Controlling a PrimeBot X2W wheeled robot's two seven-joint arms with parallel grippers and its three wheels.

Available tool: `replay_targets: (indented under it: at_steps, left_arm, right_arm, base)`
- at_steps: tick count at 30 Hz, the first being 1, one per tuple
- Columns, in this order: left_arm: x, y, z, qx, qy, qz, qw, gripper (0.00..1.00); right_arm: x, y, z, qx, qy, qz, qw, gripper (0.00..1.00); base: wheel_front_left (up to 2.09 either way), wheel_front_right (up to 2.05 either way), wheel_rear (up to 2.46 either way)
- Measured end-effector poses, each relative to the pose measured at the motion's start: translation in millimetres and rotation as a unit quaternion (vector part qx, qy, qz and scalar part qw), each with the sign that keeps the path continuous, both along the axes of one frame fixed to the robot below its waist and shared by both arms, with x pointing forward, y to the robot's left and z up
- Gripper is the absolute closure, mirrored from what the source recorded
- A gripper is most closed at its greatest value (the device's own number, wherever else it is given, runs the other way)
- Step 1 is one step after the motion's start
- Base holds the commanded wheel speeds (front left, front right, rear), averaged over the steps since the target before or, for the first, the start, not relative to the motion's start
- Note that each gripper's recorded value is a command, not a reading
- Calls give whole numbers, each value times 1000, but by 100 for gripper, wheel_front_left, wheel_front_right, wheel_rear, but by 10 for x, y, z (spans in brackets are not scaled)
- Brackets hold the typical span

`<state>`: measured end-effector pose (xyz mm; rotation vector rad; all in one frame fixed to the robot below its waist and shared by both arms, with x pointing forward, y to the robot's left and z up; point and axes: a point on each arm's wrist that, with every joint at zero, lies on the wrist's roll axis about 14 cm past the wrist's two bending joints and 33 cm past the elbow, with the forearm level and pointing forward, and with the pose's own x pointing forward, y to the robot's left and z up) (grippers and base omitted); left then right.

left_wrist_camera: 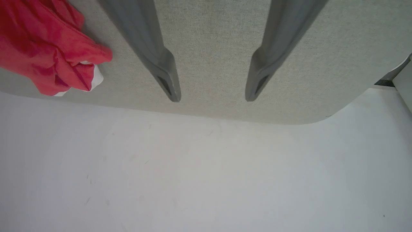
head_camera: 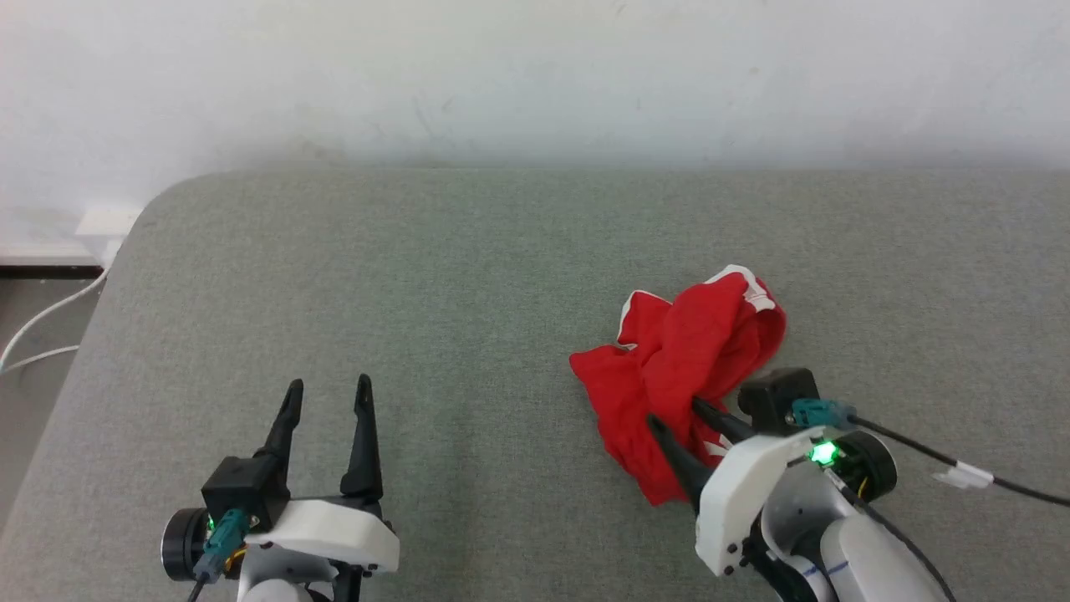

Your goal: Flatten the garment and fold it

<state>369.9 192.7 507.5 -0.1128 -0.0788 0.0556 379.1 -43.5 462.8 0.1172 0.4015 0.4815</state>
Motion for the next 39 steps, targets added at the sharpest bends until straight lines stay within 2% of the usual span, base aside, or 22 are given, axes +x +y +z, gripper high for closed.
replay_targets:
  at_steps: [4, 7, 11, 14, 19, 25, 26, 27, 31, 34, 37, 39]
  left_arm:
    - [-13, 21, -33, -2, 5, 4, 1000, 0]
    - [0, 19, -56, -5, 8, 6, 1000, 0]
    - [24, -39, -73, -8, 10, -3, 1000, 0]
    - [42, -70, -77, -6, 10, -7, 1000, 0]
    - [70, -135, -87, -9, 11, -15, 1000, 0]
    - [81, -205, -80, -11, 10, -27, 1000, 0]
    - [79, -210, -78, -11, 10, -28, 999, 0]
    - [77, -212, -77, -11, 10, -28, 999, 0]
    - [71, -206, -74, -9, 9, -28, 1000, 0]
    - [76, -196, -82, -9, 10, -26, 1000, 0]
    - [91, -201, -94, -9, 12, -27, 1000, 0]
    - [103, -211, -111, -10, 15, -28, 999, 0]
  right_arm:
    - [75, 43, -36, -5, 8, 9, 1000, 100]
    - [176, -49, 65, 5, -17, -9, 1000, 100]
    - [324, -484, 305, 18, -67, -81, 994, 100]
    - [222, -989, 275, 4, -71, -153, 986, 100]
    - [-329, -1673, -115, -55, 7, -237, 970, 100]
    - [-975, -1971, -573, -78, 131, -272, 950, 100]
    - [-1022, -1990, -592, -79, 136, -275, 948, 53]
    - [-1011, -2028, -547, -74, 122, -284, 948, 0]
    - [-832, -2233, -209, -66, 37, -319, 945, 0]
    - [-649, -2256, 13, -58, -13, -324, 944, 0]
    - [-401, -2077, 137, -54, -32, -298, 953, 0]
    - [-214, -1869, 139, -47, -23, -264, 963, 0]
  base:
    - [0, 0, 0]
    - [0, 0, 0]
    - [0, 0, 0]
    - [0, 0, 0]
    - [0, 0, 0]
    - [0, 0, 0]
    - [0, 0, 0]
    - [0, 0, 0]
    - [0, 0, 0]
    - [0, 0, 0]
    - [0, 0, 0]
    - [0, 0, 0]
